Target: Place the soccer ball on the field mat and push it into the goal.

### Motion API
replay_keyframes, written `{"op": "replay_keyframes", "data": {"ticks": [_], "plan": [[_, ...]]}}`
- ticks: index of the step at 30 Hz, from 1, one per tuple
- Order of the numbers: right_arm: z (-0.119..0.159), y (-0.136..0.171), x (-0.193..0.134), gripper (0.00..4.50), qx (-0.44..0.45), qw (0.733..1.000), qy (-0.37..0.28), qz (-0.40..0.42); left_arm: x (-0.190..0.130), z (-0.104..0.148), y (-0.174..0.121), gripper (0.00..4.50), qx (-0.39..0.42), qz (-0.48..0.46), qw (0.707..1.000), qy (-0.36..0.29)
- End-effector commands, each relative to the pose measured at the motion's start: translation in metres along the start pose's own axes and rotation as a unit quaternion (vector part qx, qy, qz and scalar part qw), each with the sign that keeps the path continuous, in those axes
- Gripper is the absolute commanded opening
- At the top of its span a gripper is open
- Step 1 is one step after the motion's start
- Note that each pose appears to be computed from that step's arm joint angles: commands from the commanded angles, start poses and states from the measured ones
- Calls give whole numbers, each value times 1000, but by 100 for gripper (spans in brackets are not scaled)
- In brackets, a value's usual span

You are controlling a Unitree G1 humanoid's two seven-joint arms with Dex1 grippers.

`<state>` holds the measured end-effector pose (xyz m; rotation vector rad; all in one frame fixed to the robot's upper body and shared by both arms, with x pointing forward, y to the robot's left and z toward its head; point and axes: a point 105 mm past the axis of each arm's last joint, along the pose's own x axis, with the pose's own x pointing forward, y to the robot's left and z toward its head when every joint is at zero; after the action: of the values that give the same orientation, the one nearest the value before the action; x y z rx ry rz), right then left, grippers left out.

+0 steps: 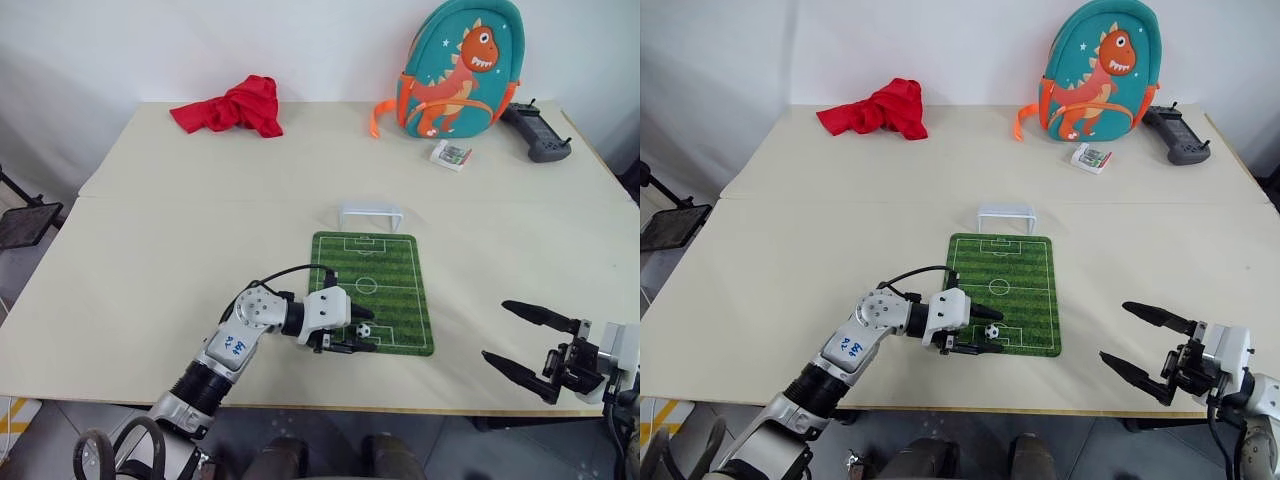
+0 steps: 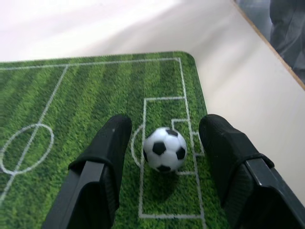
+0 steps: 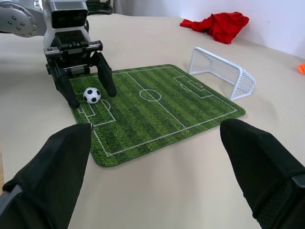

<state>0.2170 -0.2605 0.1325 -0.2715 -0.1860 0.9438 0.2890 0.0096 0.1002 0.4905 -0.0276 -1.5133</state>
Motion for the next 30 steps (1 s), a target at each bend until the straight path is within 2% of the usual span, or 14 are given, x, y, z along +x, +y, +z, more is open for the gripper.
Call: {"op": "replay_keyframes", "data": {"ticks": [1, 4, 7, 11, 16, 23, 30], "plan": [[6, -1, 2, 450, -8, 1000, -10, 1, -8, 27, 11, 273, 31, 27, 998, -44], [5, -2, 3, 450, -8, 1000, -10, 1, -23, 45, 15, 273, 28, 42, 995, -86], [11, -4, 5, 450, -14, 999, -30, 8, -61, 36, -4, 273, 10, 19, 996, -85], [12, -6, 4, 450, -26, 999, -24, 11, -70, 19, -26, 156, -27, -14, 998, -56], [10, -8, -7, 450, -54, 998, -3, 23, -53, 5, -48, 2, -66, -43, 996, -52], [4, 1, -21, 450, -49, 998, 24, 41, -13, 3, -43, 2, -83, -18, 994, -63], [7, 6, -14, 450, -41, 998, 23, 35, 3, 2, -33, 2, -87, -13, 995, -53]]}}
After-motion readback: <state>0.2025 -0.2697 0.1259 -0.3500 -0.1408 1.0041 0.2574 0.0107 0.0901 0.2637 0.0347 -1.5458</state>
